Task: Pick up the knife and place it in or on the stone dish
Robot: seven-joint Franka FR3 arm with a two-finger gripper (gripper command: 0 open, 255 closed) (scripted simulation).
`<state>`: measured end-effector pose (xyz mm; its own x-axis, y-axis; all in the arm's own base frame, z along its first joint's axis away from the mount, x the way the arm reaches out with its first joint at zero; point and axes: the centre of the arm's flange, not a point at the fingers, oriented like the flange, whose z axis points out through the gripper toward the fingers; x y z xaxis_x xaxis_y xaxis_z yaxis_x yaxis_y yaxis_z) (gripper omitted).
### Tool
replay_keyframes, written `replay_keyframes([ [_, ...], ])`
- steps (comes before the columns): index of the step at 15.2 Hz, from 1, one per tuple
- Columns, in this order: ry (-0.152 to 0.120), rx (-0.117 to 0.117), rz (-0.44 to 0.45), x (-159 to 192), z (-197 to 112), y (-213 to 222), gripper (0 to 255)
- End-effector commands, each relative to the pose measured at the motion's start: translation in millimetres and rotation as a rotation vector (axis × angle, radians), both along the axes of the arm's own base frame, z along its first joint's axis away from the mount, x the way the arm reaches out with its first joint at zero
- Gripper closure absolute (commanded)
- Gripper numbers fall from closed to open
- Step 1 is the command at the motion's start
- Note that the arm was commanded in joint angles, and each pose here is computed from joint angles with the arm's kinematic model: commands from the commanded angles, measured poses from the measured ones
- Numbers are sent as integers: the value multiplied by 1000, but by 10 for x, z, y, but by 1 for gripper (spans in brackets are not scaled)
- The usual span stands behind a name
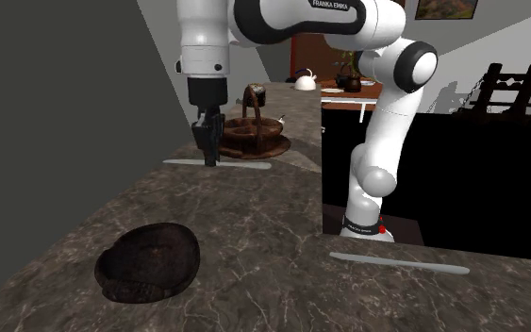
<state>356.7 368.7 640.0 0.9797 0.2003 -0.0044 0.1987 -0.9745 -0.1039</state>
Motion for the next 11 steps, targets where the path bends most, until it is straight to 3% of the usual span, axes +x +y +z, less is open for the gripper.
replay_keyframes([
  [1,0,2,-2,135,-3,233,255],
  [11,0,2,-2,608,49,1464,255],
])
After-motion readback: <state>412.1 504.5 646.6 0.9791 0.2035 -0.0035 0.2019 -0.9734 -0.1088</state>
